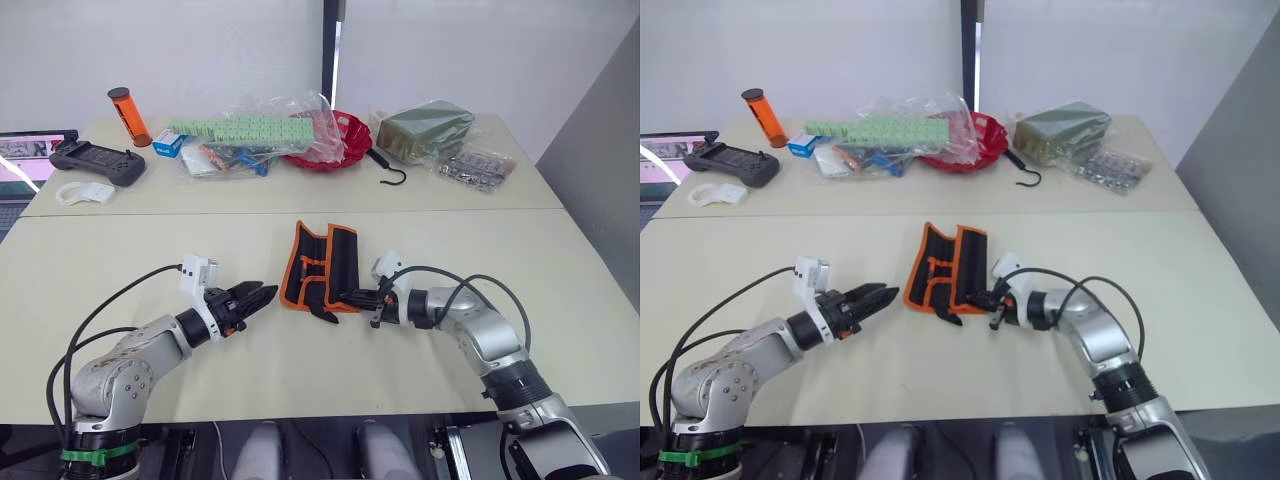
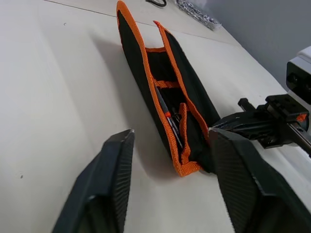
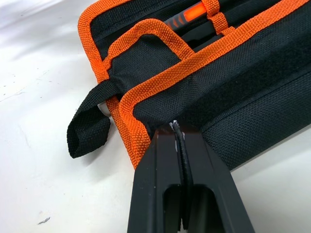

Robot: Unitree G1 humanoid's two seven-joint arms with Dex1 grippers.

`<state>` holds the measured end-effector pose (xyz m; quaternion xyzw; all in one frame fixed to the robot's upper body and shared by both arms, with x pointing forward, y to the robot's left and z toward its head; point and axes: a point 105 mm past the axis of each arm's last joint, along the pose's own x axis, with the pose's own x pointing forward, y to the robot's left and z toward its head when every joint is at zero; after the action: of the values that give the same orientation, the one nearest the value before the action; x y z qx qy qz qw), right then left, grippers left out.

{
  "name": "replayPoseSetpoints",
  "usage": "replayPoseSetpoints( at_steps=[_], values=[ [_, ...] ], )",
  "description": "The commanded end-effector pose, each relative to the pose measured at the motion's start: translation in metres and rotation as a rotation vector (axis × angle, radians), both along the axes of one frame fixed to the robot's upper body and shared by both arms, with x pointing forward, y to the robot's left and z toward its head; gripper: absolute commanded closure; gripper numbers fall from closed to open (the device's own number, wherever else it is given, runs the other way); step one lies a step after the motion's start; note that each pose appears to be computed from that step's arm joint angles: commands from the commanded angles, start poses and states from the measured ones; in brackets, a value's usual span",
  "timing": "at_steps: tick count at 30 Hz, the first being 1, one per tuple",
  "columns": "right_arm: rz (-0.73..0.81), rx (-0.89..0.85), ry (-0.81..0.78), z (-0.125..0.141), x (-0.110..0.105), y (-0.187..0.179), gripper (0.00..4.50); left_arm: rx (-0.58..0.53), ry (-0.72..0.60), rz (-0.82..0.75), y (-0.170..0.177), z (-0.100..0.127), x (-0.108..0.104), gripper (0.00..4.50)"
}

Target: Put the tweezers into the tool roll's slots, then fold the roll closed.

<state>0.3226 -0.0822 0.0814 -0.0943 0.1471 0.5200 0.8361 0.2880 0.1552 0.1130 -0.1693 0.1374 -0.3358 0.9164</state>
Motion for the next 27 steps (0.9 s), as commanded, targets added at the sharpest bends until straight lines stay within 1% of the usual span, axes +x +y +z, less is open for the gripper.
replayPoseSetpoints(
  at_steps=[1,4,7,11,16,21,24,27],
  values=[
    [-0.029,-0.055,0.061,-0.019,-0.005,-0.010,4.50,-0.013,0.004,-0.012,-0.009,0.003,-0.001,1.98],
    [-0.030,-0.055,0.062,-0.019,-0.005,-0.009,4.50,-0.029,0.016,-0.030,-0.020,0.000,-0.001,1.98],
    [-0.029,-0.056,0.063,-0.019,-0.005,-0.009,4.50,-0.009,0.032,-0.027,-0.025,-0.007,0.001,1.98],
    [-0.030,-0.056,0.064,-0.019,-0.005,-0.009,4.50,-0.027,0.023,-0.024,-0.030,-0.003,0.005,1.98],
    [-0.032,-0.055,0.063,-0.018,-0.005,-0.008,4.50,-0.060,0.017,0.011,-0.030,0.002,0.014,1.98],
    [-0.033,-0.054,0.063,-0.019,-0.005,-0.007,4.50,-0.039,0.030,0.037,-0.030,0.003,0.025,1.98],
    [-0.035,-0.051,0.061,-0.019,-0.005,-0.007,4.50,-0.053,0.042,0.056,-0.033,0.005,0.033,1.98],
    [-0.035,-0.049,0.059,-0.018,-0.006,-0.005,4.50,-0.042,0.066,0.083,-0.035,0.004,0.041,1.98]
  ],
)
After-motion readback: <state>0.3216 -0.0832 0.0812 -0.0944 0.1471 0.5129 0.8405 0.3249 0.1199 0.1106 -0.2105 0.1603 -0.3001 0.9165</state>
